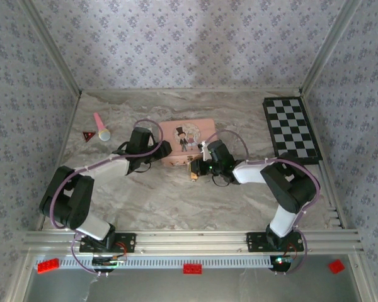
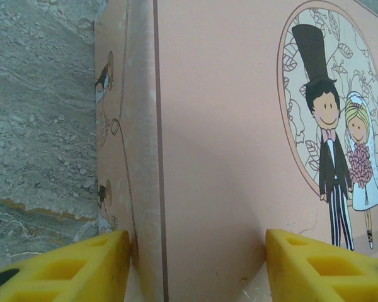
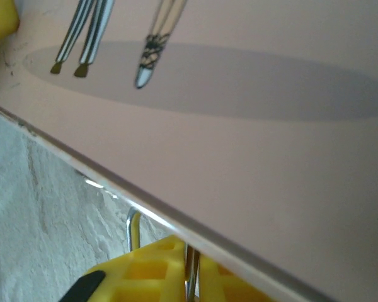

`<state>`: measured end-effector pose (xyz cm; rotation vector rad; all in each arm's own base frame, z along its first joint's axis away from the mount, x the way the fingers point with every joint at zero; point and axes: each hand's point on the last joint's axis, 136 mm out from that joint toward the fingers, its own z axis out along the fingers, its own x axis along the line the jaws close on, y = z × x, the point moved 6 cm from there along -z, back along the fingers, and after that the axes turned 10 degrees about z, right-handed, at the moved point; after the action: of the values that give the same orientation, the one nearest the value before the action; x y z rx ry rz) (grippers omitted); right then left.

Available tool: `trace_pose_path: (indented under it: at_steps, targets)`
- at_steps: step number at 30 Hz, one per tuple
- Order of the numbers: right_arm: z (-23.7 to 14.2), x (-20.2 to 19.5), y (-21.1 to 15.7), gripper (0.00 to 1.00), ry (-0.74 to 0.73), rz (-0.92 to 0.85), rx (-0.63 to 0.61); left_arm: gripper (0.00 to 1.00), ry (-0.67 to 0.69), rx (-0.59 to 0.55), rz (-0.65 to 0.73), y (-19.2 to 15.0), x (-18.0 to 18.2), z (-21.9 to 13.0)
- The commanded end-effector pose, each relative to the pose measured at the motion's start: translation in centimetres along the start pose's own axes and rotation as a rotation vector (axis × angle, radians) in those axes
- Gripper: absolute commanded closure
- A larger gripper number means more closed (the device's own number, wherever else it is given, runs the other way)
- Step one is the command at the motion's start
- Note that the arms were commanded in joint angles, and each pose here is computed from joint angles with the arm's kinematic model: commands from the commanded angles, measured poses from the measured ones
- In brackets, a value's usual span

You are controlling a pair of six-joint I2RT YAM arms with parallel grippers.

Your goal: Unlock the padlock with the key

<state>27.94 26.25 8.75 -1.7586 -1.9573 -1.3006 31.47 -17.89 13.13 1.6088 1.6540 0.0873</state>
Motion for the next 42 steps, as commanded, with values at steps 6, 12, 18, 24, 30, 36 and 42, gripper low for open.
trace_pose_path:
  at_steps: [6, 12, 18, 24, 30, 36, 42]
  targets:
    - [-0.7, 0.7, -0.4, 0.97, 0.010, 0.196, -0.114, 0.43, 0.118, 0.027, -0.060, -2.8, 1.6, 0.0]
    - [-1.0, 0.7, -0.1, 1.00, 0.052, 0.316, -0.196, 0.43, 0.130, -0.012, -0.083, -3.1, 1.6, -0.6]
    - [-1.2, 0.8, 0.4, 1.00, 0.085, 0.421, -0.276, 0.42, 0.116, -0.045, -0.093, -3.4, 1.0, -0.7]
    - [-1.2, 0.2, 0.3, 1.00, 0.058, 0.491, -0.319, 0.42, 0.095, -0.051, -0.088, -3.2, 0.1, -0.6]
    - [-0.9, -0.3, -0.1, 1.00, 0.042, 0.534, -0.335, 0.42, 0.093, -0.060, -0.091, -3.0, -0.2, -0.6]
    - [-1.4, -0.8, -0.4, 1.00, 0.084, 0.558, -0.407, 0.42, 0.099, -0.066, -0.109, -3.1, -0.1, -0.5]
    - [-1.2, -0.6, -0.1, 1.00, 0.161, 0.608, -0.454, 0.42, 0.071, -0.071, -0.114, -3.1, -1.1, -0.4]
